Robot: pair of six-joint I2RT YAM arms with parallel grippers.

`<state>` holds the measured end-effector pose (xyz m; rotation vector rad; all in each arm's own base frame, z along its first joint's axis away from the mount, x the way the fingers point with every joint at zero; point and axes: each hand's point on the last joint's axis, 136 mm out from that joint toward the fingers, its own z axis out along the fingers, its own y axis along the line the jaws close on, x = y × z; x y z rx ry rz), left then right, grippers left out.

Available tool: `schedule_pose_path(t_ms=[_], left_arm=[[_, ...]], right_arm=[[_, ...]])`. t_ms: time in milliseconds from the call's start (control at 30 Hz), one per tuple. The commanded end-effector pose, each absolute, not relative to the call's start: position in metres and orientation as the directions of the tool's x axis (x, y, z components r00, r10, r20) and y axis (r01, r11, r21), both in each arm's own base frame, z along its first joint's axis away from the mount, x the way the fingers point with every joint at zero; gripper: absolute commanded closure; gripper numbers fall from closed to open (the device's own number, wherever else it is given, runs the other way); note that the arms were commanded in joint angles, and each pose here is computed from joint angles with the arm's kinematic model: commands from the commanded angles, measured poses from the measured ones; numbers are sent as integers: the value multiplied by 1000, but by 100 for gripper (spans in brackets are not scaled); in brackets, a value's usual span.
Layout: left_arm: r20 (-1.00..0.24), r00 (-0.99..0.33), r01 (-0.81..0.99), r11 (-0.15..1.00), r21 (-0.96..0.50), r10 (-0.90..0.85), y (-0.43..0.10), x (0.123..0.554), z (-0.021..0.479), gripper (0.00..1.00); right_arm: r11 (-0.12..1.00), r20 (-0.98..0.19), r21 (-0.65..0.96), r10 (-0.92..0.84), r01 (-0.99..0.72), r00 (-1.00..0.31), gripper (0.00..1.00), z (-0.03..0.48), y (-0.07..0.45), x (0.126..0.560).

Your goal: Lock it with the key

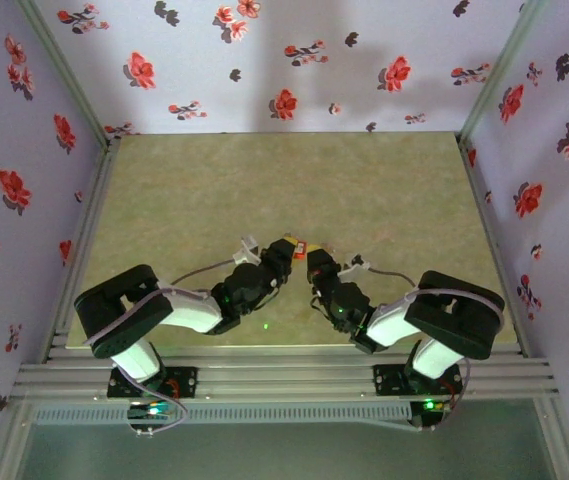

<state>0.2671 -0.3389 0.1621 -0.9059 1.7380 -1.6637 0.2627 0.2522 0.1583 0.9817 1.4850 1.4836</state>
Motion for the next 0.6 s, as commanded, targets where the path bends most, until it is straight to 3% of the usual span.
schedule_pose_path(t_ms=[0, 567], left_arm=[[42, -557, -44, -22, -999, -829, -328, 275, 177, 100], [11, -484, -57, 19, -998, -875, -312, 281, 170, 100]], right_arm=[[71, -67, 997, 976, 9, -208, 100, 146, 213, 269], [80, -75, 996, 986, 25, -149, 100, 146, 189, 259]])
